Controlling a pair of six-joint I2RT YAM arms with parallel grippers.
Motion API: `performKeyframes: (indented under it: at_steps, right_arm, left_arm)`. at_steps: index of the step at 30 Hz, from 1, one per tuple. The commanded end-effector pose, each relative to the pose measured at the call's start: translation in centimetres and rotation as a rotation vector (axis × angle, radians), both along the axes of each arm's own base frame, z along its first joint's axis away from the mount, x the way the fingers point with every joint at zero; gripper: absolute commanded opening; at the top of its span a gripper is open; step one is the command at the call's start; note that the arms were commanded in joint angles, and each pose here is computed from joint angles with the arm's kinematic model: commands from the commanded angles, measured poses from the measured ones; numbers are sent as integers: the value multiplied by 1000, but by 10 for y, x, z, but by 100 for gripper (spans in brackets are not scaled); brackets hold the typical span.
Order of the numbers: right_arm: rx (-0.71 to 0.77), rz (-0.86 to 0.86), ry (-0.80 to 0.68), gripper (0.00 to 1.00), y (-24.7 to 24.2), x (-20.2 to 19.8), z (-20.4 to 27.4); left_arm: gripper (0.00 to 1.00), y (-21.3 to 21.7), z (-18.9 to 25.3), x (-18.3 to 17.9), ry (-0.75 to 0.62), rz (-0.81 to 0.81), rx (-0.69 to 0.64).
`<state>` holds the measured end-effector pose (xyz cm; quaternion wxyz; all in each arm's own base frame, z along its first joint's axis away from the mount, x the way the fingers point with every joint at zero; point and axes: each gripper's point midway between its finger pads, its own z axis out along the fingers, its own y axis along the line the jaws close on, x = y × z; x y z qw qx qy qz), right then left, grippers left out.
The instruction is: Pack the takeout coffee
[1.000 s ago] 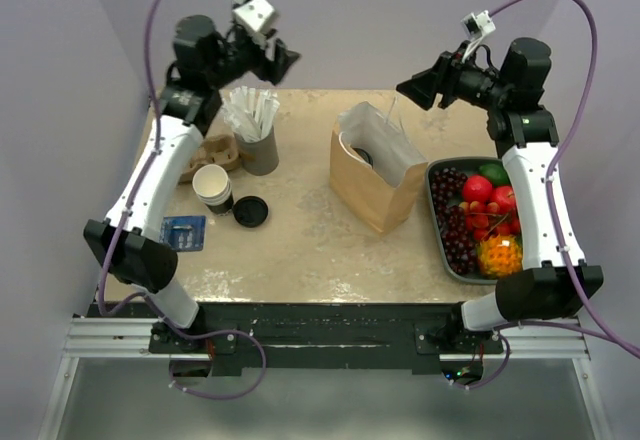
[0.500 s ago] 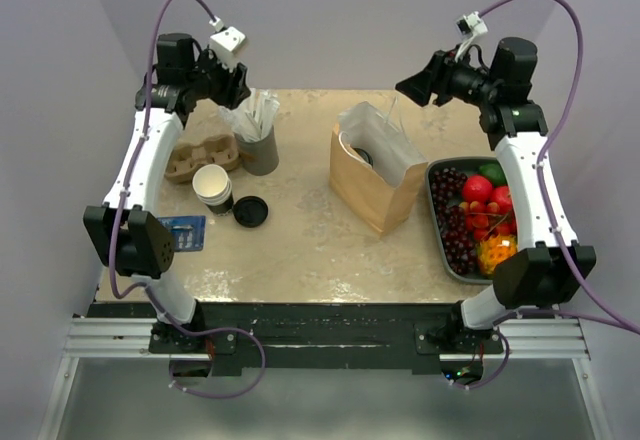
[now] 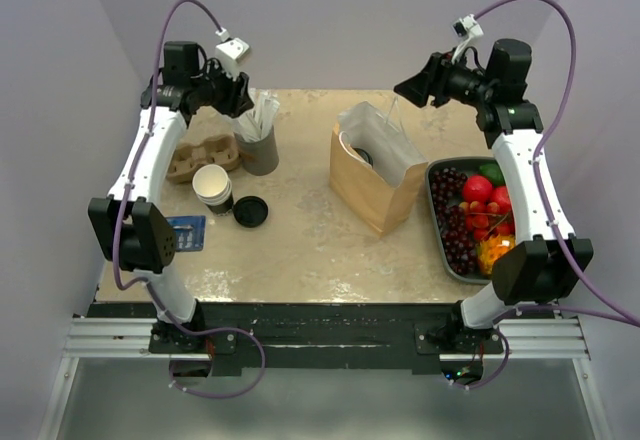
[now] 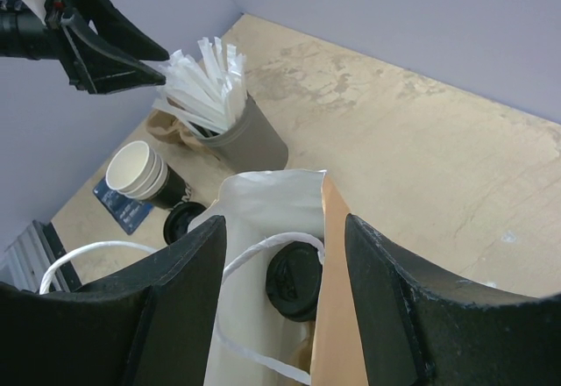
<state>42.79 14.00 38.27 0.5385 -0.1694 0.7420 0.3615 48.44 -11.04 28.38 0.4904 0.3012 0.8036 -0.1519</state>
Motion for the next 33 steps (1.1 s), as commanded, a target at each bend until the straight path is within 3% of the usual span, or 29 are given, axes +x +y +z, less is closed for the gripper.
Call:
performKeyframes:
  at_steps: [1,12,25,33]
  right_arm:
    - [8,8,-69,60,0,-7,20]
    - [-4,4,-60,60,-1,-5,17]
    - [-11,-6,-58,60,-3,-3,15]
    - [-11,-6,-57,60,-3,-1,15]
  left_arm:
    - [47,-15,-2,7,8,-61,-74]
    - [41,-50,-16,25,17,-155,-92]
    - [33,-51,-16,44,-3,-120,-83]
    - [15,-51,-19,42,4,-125,-75]
